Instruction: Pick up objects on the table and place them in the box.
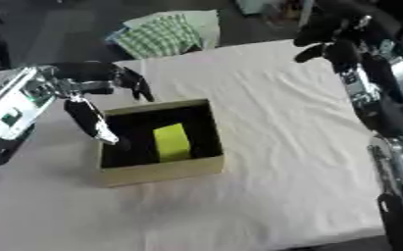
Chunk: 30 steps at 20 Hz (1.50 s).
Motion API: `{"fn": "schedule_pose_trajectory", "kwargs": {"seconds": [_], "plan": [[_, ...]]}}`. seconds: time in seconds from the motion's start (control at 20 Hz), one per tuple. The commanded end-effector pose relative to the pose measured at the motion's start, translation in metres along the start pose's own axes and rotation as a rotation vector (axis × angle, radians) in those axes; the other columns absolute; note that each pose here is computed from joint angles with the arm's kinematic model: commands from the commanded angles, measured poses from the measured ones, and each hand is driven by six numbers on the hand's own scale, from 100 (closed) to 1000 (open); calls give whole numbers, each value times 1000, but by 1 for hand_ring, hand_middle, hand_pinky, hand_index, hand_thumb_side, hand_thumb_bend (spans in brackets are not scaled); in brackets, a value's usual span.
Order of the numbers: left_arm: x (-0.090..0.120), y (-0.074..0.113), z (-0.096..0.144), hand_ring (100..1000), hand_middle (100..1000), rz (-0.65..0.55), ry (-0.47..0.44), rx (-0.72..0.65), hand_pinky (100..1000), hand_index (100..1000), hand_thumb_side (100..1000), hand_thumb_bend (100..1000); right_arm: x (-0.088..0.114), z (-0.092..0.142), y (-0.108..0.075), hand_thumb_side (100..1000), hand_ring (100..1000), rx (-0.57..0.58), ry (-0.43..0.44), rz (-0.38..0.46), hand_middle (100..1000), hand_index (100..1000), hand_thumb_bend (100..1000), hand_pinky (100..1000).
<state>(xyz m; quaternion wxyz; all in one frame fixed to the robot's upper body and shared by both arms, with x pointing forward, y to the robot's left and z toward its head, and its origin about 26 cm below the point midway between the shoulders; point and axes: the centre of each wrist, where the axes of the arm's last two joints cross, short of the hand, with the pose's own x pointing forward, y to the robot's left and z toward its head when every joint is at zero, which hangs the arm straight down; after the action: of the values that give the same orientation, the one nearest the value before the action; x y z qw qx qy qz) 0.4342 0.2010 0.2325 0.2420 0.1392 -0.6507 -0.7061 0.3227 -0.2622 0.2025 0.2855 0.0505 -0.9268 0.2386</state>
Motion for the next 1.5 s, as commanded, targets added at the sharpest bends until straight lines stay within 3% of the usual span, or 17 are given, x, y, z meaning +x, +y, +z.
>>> {"fn": "schedule_pose_trajectory", "kwargs": {"seconds": [0.05,0.25,0.35,0.6,0.8,1.1,1.5], "plan": [[8,33,36,682,724,25,5,213,846,817,582,570,2,0,-5,629,717,-8,1,22,694,907,100,618],[22,41,77,654,707,174,20,510,848,798,655,415,-1,4,-7,633,717,-25,20,32,694,908,100,617],[29,39,94,643,702,260,23,643,852,790,681,386,-2,7,-8,636,717,-34,30,38,693,908,100,616],[40,19,119,636,696,440,33,866,858,781,679,371,-3,10,-8,640,717,-54,46,46,692,907,100,612],[44,1,126,632,695,591,40,1034,866,776,680,363,-5,12,-8,646,717,-71,62,48,693,907,100,610],[52,-11,129,633,697,674,32,1127,871,777,693,364,-8,14,-4,653,714,-78,80,41,689,905,100,605],[56,-16,128,628,693,700,35,1142,870,776,702,360,-9,14,-1,656,713,-74,87,36,687,905,100,604]]}}
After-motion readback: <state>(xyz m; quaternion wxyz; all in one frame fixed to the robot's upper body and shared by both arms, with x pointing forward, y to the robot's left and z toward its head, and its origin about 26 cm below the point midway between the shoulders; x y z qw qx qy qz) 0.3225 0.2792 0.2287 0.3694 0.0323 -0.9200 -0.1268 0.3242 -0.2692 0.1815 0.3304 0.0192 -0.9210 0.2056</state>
